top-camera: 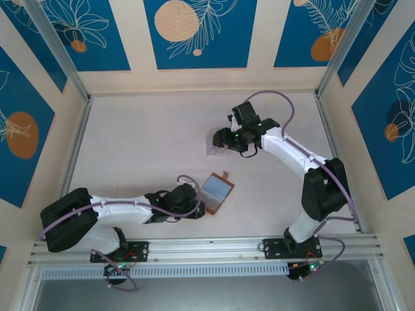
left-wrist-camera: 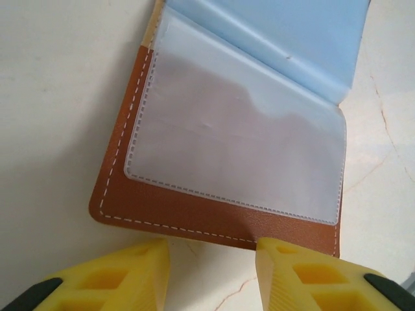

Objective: Put the credit cards into the card holder

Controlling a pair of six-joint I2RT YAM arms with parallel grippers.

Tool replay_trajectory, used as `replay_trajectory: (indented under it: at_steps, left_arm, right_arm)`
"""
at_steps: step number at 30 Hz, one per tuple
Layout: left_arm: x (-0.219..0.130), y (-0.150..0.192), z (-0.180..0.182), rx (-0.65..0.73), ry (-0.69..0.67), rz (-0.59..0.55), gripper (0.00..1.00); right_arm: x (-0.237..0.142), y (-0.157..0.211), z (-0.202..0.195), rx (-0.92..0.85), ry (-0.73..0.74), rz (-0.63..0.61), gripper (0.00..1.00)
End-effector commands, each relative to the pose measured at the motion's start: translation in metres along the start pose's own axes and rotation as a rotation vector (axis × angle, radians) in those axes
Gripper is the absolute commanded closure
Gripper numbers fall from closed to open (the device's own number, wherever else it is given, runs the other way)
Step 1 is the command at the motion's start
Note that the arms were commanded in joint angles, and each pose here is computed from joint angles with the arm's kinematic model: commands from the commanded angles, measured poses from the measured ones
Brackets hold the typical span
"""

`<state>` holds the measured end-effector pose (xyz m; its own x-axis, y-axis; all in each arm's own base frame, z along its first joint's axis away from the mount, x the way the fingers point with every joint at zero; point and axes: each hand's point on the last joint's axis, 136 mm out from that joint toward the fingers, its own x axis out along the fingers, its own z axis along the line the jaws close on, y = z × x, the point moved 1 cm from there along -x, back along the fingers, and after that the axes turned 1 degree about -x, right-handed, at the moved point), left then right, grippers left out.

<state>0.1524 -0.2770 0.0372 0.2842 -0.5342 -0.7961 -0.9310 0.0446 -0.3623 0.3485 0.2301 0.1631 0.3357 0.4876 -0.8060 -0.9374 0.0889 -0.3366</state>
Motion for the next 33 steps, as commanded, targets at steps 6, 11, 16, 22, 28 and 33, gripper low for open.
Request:
replay_trajectory:
  at_steps: [6,11,16,22,28,33]
  left_arm:
    - [0.001,-0.007,0.033,0.046,-0.137,0.037,0.62]
    - [0.003,-0.013,0.042,0.078,-0.172,0.048,0.62]
    - [0.004,-0.015,0.044,0.098,-0.186,0.057,0.61]
    - [0.007,-0.015,0.042,0.101,-0.172,0.061,0.61]
    - [0.006,-0.014,0.042,0.104,-0.168,0.061,0.61]
    - [0.007,-0.013,0.042,0.100,-0.161,0.062,0.61]
  right_arm:
    - [0.002,-0.019,-0.004,-0.054,0.068,0.002,0.49]
    - [0.023,-0.033,0.004,-0.092,0.087,0.025,0.58]
    - [0.050,-0.042,0.005,-0.128,0.160,0.062,0.62]
    - [0.072,-0.048,-0.002,-0.174,0.275,0.073,0.62]
    - [0.090,-0.045,-0.007,-0.183,0.320,0.101,0.63]
    - [0.092,-0.049,-0.015,-0.195,0.374,0.092,0.63]
